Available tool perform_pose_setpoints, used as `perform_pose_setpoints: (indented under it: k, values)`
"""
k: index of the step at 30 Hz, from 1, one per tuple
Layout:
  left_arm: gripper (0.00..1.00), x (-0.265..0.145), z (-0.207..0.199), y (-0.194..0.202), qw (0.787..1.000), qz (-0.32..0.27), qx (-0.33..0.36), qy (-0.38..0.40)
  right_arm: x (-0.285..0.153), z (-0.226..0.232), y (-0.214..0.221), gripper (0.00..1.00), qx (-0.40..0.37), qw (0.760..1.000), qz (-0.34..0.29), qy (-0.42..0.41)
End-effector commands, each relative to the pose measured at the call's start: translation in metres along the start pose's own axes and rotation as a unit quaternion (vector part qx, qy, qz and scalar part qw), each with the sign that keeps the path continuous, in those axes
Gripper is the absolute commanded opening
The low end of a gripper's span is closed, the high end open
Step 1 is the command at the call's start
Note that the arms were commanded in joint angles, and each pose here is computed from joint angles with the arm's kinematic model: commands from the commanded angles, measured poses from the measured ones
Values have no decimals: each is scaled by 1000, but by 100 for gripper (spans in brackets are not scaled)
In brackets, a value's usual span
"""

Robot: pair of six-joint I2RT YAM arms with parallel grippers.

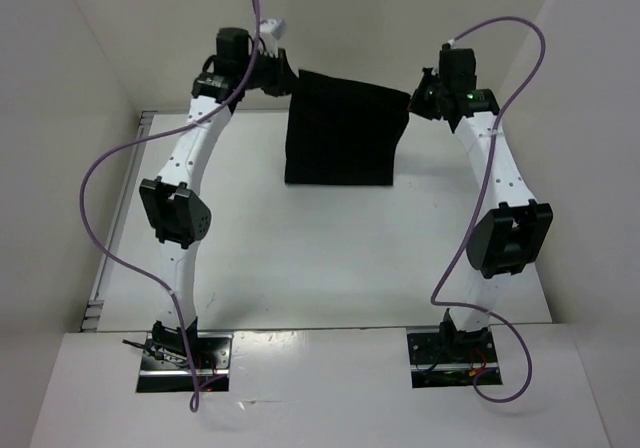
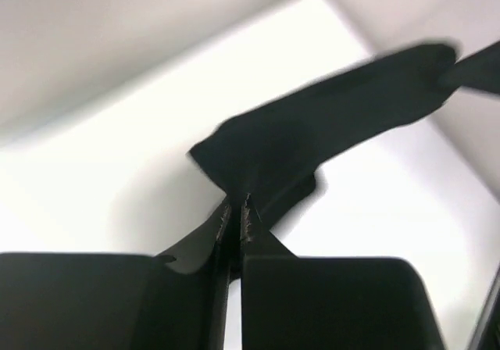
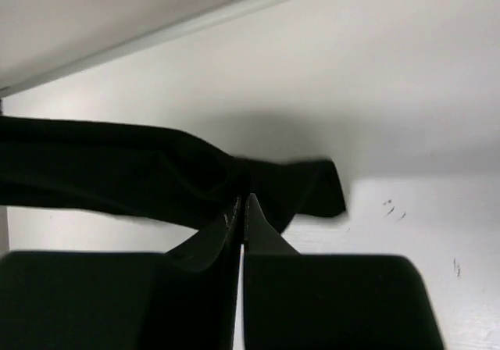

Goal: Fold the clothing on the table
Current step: Fold the skirt

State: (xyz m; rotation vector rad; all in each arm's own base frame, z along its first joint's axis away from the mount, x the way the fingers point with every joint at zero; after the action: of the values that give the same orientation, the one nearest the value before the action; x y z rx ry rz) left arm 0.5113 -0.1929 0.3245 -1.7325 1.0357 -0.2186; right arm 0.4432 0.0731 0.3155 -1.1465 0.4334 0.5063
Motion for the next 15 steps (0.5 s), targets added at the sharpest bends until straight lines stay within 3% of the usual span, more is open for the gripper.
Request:
perform_pose_setpoints:
  k: [1,6,7,8,11,12,15]
  values:
    - [0,-48,-28,-40,999,-37,22,-2,-45,13,-23,0,-37,998,-42,-13]
    - [0,-55,-37,-13,1000,-10,19,-10,-53,8,-2,0,-46,998,-27,-27]
    - [0,-66,-45,-16,999,-30,32,-10,-56,6,3,0,-46,998,-23,-26]
    - [0,-54,-26,30,999,20,-11,-21,-57,8,14,0,-48,998,-5,-36]
    - [0,-60,-23,76,997,49,-40,-32,-49,-6,75,0,-52,995,76,-31]
    - [0,-59,-11,123,991,100,-73,-50,-49,-5,91,0,-49,993,97,-38]
    - [0,-74,-13,165,984,128,-108,-54,-57,-17,145,0,-40,982,179,-34]
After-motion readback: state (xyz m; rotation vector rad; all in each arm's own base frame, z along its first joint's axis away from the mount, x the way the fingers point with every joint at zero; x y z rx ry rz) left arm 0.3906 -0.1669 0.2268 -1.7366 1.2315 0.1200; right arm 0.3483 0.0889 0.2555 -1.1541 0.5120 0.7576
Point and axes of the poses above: each gripper's point midway between its finger pads, its own x axis out along the fingers, its own z axis along the line the jaws close on, y = z × x, the point moved 7 cm from there along -x, back along the fingers, and after that the axes turned 4 degrees about -x, right-handed, at the moved point
